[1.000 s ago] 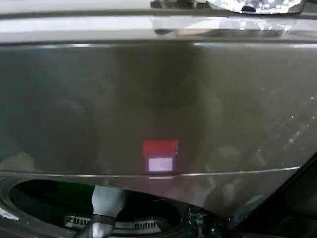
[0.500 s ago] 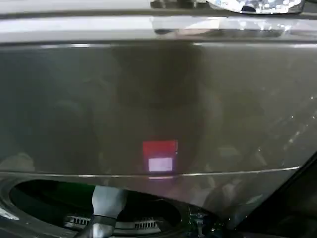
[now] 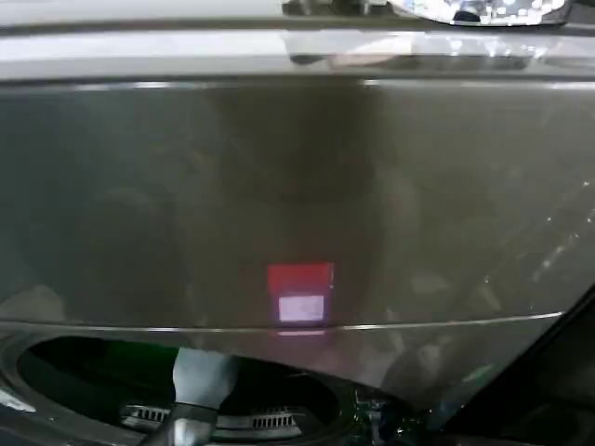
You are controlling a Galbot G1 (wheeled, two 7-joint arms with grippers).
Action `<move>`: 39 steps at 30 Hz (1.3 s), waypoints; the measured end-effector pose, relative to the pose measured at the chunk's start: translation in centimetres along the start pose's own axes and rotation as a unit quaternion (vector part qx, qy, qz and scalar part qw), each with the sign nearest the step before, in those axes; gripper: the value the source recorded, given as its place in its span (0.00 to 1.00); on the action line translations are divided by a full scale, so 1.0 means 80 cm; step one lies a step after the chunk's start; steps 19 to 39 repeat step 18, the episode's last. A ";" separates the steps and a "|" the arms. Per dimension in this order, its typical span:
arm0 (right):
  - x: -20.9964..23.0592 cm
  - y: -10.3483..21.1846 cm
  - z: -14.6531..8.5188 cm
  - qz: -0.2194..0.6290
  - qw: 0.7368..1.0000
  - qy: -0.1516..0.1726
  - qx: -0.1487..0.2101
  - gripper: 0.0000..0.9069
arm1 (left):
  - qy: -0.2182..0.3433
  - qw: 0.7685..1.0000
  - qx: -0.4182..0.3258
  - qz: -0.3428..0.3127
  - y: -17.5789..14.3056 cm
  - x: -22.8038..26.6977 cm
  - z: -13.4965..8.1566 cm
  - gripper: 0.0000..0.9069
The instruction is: Grasp the clothes from the dryer.
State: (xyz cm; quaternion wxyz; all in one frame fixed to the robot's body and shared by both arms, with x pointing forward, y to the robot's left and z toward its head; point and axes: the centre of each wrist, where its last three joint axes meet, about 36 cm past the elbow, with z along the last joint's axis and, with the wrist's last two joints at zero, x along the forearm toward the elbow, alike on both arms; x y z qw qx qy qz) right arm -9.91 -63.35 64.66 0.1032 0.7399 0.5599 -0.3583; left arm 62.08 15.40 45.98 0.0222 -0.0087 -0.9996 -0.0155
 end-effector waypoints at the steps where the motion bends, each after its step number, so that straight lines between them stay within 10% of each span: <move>1: 0.000 0.000 0.000 0.000 1.000 0.000 0.000 1.00 | 0.000 1.000 0.000 0.000 0.000 0.000 0.000 0.00; 39: 0.001 -0.002 -0.012 0.006 1.000 -0.001 -0.007 1.00 | -0.001 1.000 0.003 -0.001 0.002 -0.002 -0.001 0.00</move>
